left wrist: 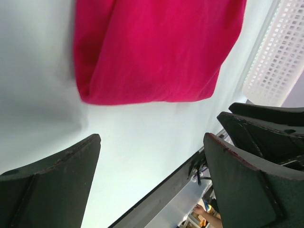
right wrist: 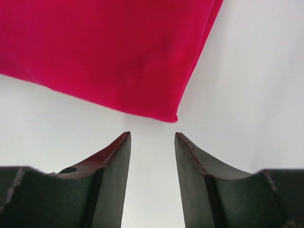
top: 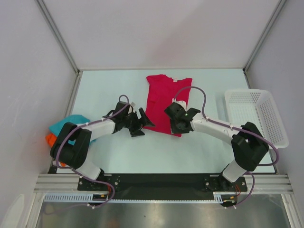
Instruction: Fold and stack the t-shirts
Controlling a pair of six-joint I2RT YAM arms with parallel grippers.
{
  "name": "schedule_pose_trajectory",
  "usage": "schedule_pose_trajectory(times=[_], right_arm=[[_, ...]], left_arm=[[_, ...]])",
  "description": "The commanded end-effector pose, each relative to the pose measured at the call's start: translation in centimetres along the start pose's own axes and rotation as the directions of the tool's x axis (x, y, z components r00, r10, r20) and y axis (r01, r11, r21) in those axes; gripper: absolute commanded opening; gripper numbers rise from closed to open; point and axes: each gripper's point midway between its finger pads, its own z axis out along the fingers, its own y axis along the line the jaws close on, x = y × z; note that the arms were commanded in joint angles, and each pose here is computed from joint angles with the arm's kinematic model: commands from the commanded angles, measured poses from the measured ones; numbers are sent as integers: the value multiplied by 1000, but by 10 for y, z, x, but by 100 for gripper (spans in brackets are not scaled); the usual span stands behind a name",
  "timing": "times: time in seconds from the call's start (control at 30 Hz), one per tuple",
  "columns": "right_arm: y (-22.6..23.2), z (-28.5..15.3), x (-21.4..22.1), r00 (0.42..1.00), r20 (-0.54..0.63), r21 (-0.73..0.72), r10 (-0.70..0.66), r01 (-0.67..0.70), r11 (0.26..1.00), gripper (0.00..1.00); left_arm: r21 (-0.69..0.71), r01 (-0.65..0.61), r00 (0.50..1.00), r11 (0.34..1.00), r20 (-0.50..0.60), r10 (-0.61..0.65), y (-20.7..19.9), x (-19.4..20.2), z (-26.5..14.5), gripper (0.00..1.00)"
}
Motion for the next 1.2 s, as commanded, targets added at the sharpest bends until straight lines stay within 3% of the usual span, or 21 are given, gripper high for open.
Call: schedule_pose_trajectory(times=[0.0, 0.53, 0.87, 1.17], right_arm=[[-2, 1, 1, 998, 47, 33, 40, -42, 999, 48], [-20, 34, 19, 1000, 16, 129, 20, -22, 991, 47], [-15, 32, 5, 999, 32, 143, 16, -21, 989, 47], [-18, 38, 0, 999, 31, 157, 29, -33, 987, 47]], left_arm=[[18, -67, 996, 998, 68, 65, -6, -5, -9, 94], [-62, -130, 987, 990, 90, 135, 6, -19, -2, 94], [-240, -203, 939, 949, 228, 259, 16, -69, -3, 95], [-211, -135, 969, 968, 176, 174, 33, -67, 27, 93]])
